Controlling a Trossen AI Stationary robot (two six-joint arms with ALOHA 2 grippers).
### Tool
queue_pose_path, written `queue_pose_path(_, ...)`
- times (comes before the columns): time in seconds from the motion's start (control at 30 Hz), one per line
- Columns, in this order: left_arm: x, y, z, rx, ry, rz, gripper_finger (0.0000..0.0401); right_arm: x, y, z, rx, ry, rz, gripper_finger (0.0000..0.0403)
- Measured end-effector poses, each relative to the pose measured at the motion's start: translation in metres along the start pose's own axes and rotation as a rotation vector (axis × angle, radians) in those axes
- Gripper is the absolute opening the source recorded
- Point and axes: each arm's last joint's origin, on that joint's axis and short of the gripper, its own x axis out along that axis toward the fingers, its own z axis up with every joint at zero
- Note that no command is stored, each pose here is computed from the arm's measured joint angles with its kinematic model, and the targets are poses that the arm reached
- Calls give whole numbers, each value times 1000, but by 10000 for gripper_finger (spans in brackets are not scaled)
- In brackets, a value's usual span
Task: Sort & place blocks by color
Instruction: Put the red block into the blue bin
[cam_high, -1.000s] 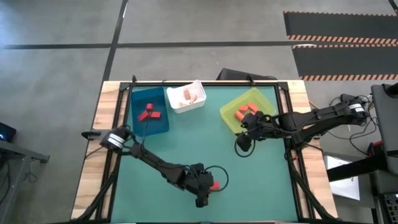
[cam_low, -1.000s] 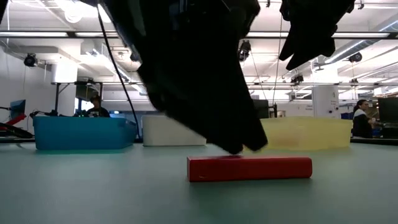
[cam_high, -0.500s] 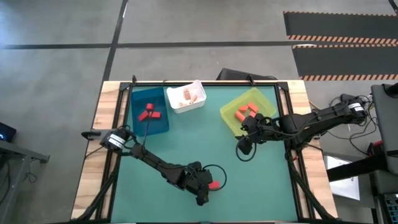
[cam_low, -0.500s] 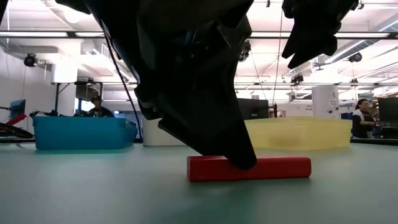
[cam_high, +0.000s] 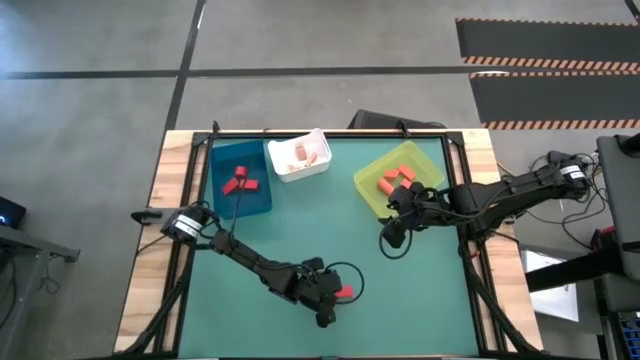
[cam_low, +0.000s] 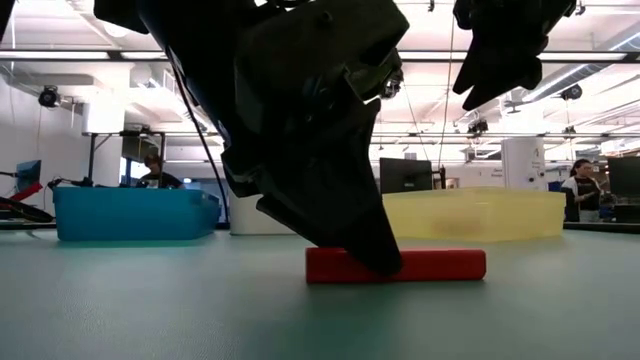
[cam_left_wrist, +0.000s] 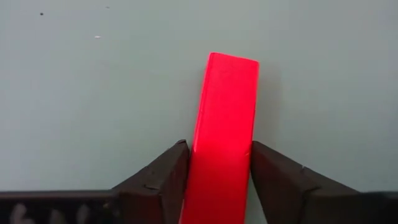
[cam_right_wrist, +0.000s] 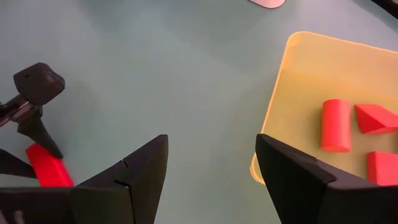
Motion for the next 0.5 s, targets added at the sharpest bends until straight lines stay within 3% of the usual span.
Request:
queue_pose_path(0.17,0,1,0,-1,6,3,117,0,-1,1,0,-17,-21,233)
queue_pose_path(0.5,-30,17,5,21,106,84,117,0,-1,1,62,-29,-34,233)
